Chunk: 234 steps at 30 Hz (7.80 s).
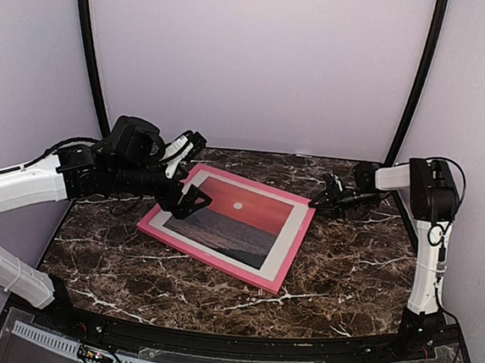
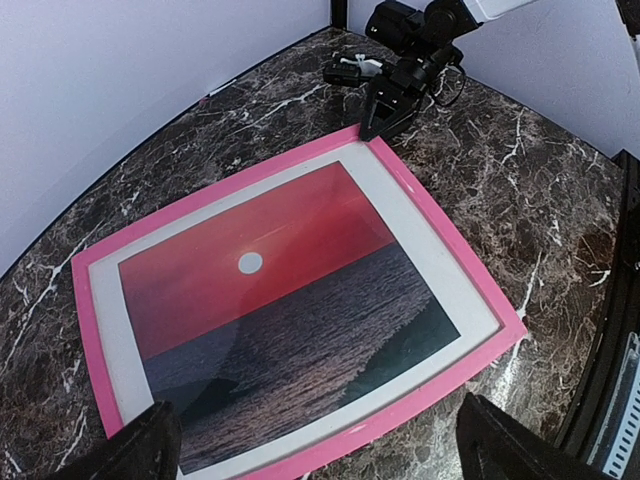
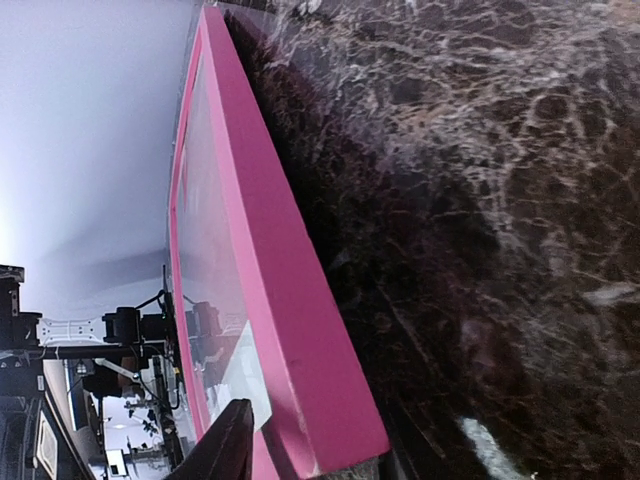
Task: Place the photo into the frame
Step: Place the photo frame at the center of the board, then adjust the photo frame at the center of the board, then reset both arms
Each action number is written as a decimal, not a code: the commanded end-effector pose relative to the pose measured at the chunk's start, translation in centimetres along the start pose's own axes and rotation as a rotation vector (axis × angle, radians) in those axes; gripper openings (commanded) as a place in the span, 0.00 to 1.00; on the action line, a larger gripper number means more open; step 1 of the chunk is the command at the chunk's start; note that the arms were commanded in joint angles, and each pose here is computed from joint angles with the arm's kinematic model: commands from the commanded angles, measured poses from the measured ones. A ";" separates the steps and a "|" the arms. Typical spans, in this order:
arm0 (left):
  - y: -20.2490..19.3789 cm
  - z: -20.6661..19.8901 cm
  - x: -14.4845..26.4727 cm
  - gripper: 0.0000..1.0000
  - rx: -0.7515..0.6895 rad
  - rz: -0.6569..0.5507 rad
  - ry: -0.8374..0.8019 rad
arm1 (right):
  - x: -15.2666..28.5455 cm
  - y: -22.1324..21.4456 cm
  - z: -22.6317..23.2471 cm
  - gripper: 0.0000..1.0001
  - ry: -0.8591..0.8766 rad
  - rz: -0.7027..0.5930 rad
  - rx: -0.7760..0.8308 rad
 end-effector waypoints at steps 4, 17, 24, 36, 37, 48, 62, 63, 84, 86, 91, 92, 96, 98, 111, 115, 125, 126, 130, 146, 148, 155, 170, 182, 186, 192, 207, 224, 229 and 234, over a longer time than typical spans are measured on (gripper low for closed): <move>-1.4 1.2 -1.7 0.99 0.087 0.038 0.101 | 2.0 1.4 -0.4 0.48 -0.084 -0.097 0.017; -4.1 5.8 -4.4 0.99 0.269 0.102 0.217 | 5.6 0.4 0.0 0.59 -0.439 -0.212 0.012; -8.6 12.0 -5.2 0.99 0.530 0.131 0.220 | 4.3 -2.5 2.3 0.63 -0.488 -0.228 0.055; -17.4 17.7 -6.8 0.99 0.834 0.176 0.253 | -0.6 -7.5 4.7 0.66 -0.451 -0.252 0.070; -18.0 17.6 -6.9 0.99 0.841 0.187 0.254 | -0.8 -7.9 4.8 0.66 -0.451 -0.250 0.070; -20.3 16.2 -8.6 0.98 0.867 0.200 0.148 | -2.1 -8.5 4.6 0.66 -0.432 -0.272 0.042; -22.6 13.8 -9.3 0.94 0.919 0.225 0.040 | -3.1 -7.3 3.6 0.66 -0.416 -0.290 0.008; -22.8 13.6 -9.3 0.93 0.923 0.224 0.033 | -3.2 -7.2 3.5 0.66 -0.415 -0.285 0.007; -21.3 4.1 -6.7 0.85 0.915 0.235 -0.032 | -4.1 -2.0 2.3 0.66 -0.498 -0.230 0.045; -21.0 3.7 -6.3 0.86 0.915 0.226 -0.033 | -3.7 -1.6 2.2 0.67 -0.525 -0.235 0.056; -20.3 4.1 -5.3 0.88 0.886 0.205 0.016 | -1.3 -0.8 2.9 0.70 -0.668 -0.290 0.121; -20.0 4.3 -5.1 0.89 0.877 0.206 0.029 | -0.7 -0.7 3.2 0.71 -0.702 -0.305 0.137; -18.4 5.8 -4.6 0.93 0.803 0.190 0.111 | 1.9 -1.2 4.6 0.73 -0.827 -0.361 0.197; -17.7 6.5 -4.3 0.95 0.770 0.191 0.156 | 3.5 -1.6 5.7 0.77 -0.884 -0.397 0.223; -12.3 10.4 0.3 0.99 0.663 0.115 0.423 | 8.6 -4.1 10.3 0.99 -0.975 -0.550 0.306; -11.6 11.4 1.3 0.99 0.641 0.127 0.499 | 9.3 -4.0 11.3 0.99 -0.979 -0.599 0.324; -9.3 13.6 4.1 0.99 0.601 0.075 0.654 | 11.3 -4.3 11.3 0.99 -1.073 -0.727 0.276; -9.2 13.7 4.2 0.99 0.592 0.072 0.657 | 11.4 -4.5 11.0 0.99 -1.082 -0.732 0.267; -9.0 14.3 5.0 0.99 0.591 0.053 0.676 | 11.6 -5.2 10.2 0.99 -1.115 -0.744 0.242; -10.2 15.2 8.0 0.99 0.654 -0.048 0.720 | 14.9 -7.2 13.9 0.99 -1.079 -0.885 0.285; -11.1 15.3 7.5 0.99 0.673 -0.016 0.709 | 15.4 -7.7 14.5 0.99 -1.056 -0.908 0.299; -12.2 15.5 5.7 0.99 0.672 0.033 0.637 | 17.2 -8.9 14.7 0.99 -0.992 -1.011 0.275; -13.9 15.9 7.0 0.99 0.610 0.005 0.792 | 15.4 -10.0 11.8 0.99 -0.909 -0.995 0.305; -13.5 15.1 7.1 0.99 0.604 -0.072 0.729 | 17.0 -11.7 11.5 0.99 -0.938 -1.141 0.324; -13.3 14.9 7.4 0.99 0.620 -0.100 0.725 | 16.6 -11.8 11.6 0.99 -0.901 -1.133 0.326; -13.2 14.8 8.0 0.99 0.674 -0.165 0.693 | 16.9 -12.0 11.6 0.99 -0.942 -1.092 0.273; -11.1 13.5 14.0 0.99 0.534 -0.347 0.808 | 19.1 -16.2 14.8 0.99 -0.868 -1.169 0.344; -11.9 12.7 13.9 0.99 0.483 -0.282 0.779 | 19.8 -16.7 15.0 0.99 -0.862 -1.230 0.342; -11.8 12.7 13.9 0.99 0.474 -0.281 0.777 | 19.8 -16.7 15.0 0.99 -0.861 -1.233 0.343; -11.8 12.7 13.8 0.99 0.473 -0.280 0.774 | 20.0 -16.8 15.3 0.99 -0.861 -1.245 0.346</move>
Point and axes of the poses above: each gripper's point midway between its finger pads, its own x axis back along the fingers, its own z axis along the line the jaws close on, y = z × x, the point moved 6 cm from there along x, back along the fingers, and after that the axes turned 7 degrees about -x, right-handed, at the moved point
